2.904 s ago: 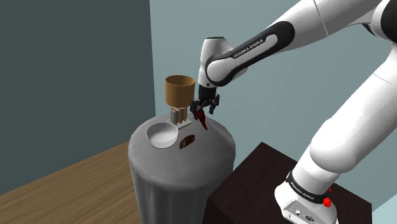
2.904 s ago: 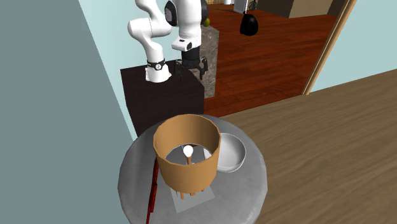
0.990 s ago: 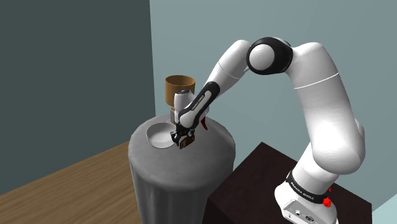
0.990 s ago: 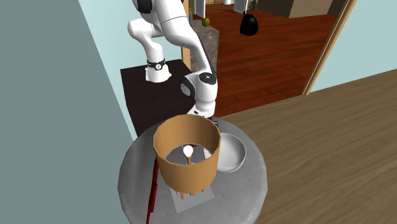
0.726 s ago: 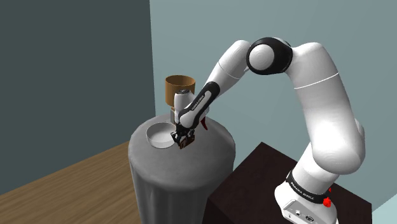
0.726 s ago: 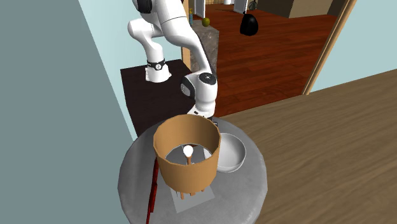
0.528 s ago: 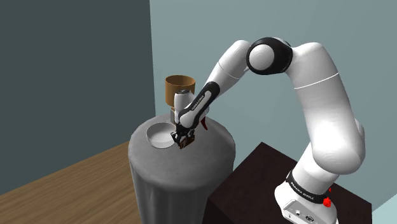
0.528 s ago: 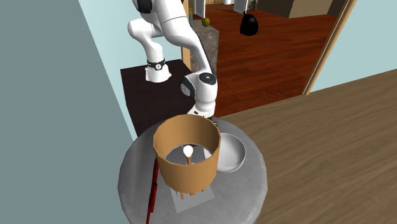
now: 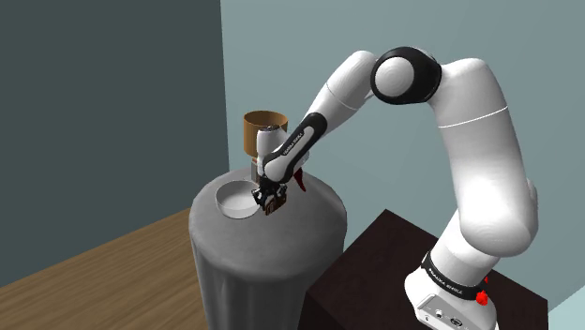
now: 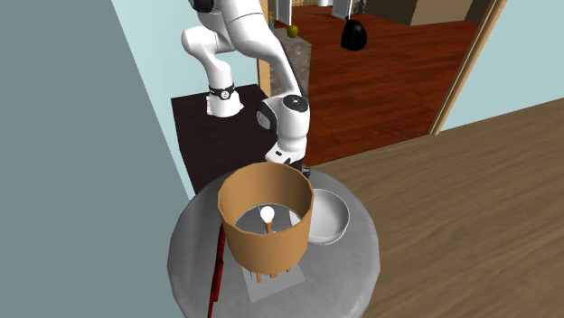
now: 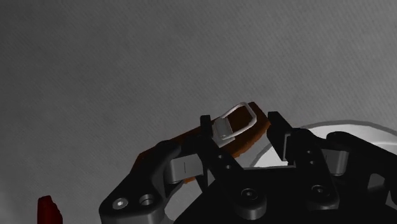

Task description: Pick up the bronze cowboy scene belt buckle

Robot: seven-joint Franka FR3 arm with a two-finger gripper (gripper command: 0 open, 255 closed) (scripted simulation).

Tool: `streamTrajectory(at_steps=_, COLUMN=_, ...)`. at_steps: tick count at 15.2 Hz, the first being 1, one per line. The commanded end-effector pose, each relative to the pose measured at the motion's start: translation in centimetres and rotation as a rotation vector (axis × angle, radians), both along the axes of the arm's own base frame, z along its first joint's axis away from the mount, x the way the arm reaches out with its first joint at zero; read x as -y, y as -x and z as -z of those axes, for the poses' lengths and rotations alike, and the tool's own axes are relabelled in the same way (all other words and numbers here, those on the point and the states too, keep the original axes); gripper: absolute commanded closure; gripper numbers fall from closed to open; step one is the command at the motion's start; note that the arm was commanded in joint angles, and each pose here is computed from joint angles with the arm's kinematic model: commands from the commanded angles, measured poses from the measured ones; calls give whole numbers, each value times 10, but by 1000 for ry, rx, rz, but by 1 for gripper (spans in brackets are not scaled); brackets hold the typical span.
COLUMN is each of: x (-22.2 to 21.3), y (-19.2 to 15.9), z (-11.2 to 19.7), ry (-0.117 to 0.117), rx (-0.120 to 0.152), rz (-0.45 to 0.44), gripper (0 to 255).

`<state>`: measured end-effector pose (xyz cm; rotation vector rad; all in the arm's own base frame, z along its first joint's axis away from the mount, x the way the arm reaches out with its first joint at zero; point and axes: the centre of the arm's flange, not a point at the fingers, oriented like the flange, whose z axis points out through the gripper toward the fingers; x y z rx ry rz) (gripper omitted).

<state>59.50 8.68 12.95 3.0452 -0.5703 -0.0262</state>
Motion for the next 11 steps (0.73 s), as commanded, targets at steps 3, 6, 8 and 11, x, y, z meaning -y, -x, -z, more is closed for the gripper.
streamTrajectory(at_steps=3, x=0, y=1, z=-21, ry=0, rx=0, rz=0, gripper=255)
streamTrajectory(at_steps=6, x=0, y=1, z=-37, ry=0, rx=0, rz=0, gripper=255)
streamTrajectory(at_steps=8, x=0, y=1, z=-48, ry=0, rx=0, rz=0, gripper=255)
streamTrajectory(at_steps=11, x=0, y=1, z=-54, ry=0, rx=0, rz=0, gripper=255)
